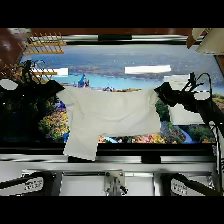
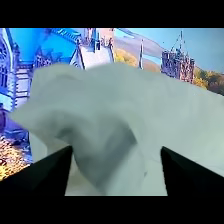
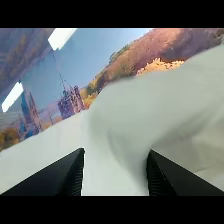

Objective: Fold the shirts.

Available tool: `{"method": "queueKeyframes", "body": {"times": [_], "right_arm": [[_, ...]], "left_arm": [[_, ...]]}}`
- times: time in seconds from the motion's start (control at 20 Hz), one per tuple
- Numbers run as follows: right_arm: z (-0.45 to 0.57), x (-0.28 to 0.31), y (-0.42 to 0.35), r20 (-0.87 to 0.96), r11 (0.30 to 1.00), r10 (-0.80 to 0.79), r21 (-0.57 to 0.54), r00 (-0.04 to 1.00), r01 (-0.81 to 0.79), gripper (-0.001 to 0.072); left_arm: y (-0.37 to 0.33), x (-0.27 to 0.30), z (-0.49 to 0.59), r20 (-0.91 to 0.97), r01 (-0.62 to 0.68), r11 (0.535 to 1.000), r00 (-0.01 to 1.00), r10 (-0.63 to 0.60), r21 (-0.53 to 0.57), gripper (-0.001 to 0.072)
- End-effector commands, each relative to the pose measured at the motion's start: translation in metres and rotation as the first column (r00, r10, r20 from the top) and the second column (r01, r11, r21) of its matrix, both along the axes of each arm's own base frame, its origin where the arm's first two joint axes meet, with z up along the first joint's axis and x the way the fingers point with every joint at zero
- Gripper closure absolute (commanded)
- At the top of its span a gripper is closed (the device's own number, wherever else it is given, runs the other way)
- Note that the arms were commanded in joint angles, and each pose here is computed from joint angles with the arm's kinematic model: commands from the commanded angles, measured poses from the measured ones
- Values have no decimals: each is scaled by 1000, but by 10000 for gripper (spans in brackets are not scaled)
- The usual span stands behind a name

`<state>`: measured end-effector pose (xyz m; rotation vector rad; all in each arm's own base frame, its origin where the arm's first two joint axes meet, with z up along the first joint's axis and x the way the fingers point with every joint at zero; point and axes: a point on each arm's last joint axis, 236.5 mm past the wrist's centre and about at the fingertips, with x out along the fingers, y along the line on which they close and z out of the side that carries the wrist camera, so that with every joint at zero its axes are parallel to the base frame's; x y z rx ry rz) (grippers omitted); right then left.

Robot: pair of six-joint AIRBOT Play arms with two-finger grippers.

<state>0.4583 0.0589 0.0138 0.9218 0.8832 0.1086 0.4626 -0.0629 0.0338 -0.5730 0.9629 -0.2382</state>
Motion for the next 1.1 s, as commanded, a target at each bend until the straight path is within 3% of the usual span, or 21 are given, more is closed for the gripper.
{"method": "queueKeyframes", "body": {"times": [0.0, 0.2, 0.3, 0.4, 0.45, 0.5, 0.7, 1.05], "right_arm": [[6, -4, 0, 30, 995, 94, -18, 995, -94, 209], [16, -58, -26, -64, 962, 255, -87, 965, -260, 209], [-9, -110, -49, -282, 927, 299, -139, 912, -347, 210], [-30, -160, -66, -484, 885, 320, -153, 814, -439, 209], [-36, -175, -66, -530, 875, 335, -131, 779, -466, 209], [-41, -185, -63, -554, 871, 351, -103, 755, -480, 209], [-58, -197, -50, -563, 886, 359, -45, 745, -461, 208], [-65, -188, -48, -534, 903, 334, -56, 777, -427, 208]], "left_arm": [[6, -6, -10, -65, 13, 999, 998, -15, -32, -11], [52, -58, -8, -300, 37, 999, 953, -38, -10, 21], [58, -109, -28, -481, 113, 994, 871, -96, 7, 267], [48, -154, -52, -599, 192, 981, 785, -157, -6, 228], [39, -173, -66, -627, 221, 975, 756, -188, -27, 51], [30, -189, -78, -647, 246, 968, 731, -215, -44, -13], [-10, -237, -116, -696, 272, 951, 654, -296, -148, -11], [-31, -237, -146, -668, 256, 960, 695, -267, -118, -6]]}}
